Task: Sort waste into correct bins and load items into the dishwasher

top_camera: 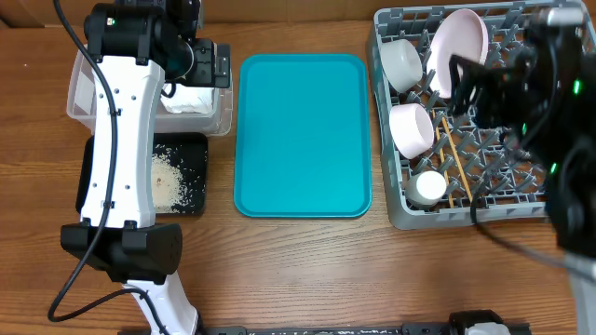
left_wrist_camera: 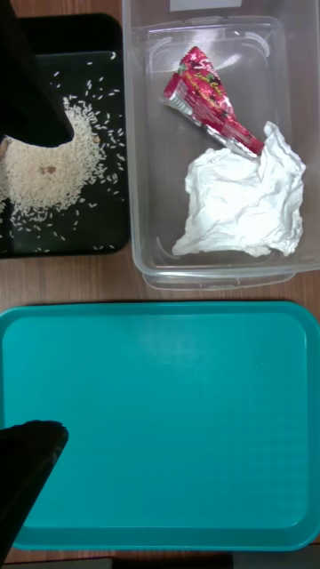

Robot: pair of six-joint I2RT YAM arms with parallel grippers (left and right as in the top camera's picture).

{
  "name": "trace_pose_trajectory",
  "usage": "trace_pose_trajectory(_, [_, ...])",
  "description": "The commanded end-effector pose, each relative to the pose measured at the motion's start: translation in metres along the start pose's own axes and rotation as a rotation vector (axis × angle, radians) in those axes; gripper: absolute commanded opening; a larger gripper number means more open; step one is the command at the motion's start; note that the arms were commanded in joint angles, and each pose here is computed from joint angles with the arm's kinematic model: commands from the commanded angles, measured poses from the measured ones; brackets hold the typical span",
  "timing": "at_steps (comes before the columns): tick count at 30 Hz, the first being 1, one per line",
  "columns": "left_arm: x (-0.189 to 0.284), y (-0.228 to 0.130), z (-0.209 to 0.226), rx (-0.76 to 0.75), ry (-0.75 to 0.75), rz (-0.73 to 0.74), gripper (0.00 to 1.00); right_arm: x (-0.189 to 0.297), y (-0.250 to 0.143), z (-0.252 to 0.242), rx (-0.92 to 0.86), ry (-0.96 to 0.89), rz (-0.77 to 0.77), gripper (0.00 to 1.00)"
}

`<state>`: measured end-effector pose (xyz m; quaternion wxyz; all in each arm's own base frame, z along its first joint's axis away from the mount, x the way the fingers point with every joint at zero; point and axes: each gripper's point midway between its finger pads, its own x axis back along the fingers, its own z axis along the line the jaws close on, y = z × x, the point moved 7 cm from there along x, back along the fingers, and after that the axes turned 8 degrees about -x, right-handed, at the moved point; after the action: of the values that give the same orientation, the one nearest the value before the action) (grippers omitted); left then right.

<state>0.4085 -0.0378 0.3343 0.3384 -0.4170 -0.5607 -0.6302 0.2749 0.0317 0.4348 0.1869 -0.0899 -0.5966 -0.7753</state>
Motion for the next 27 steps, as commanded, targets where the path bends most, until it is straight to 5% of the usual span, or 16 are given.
trace_pose_trajectory(1, [0.003, 0.002, -0.002, 0.011, 0.007, -0.015, 1.00, 0.005, -0.035, -0.012, -0.001, -0.027, -0.023, 1.00])
trace_pose_trajectory(14, [0.003, 0.002, -0.002, 0.011, 0.008, -0.015, 1.00, 0.010, -0.180, -0.048, 0.032, 0.084, -0.417, 1.00])
trace_pose_trajectory(27, [0.003, 0.002, -0.002, 0.011, 0.008, -0.014, 1.00, 0.010, -0.235, -0.062, 0.043, 0.108, -0.508, 1.00])
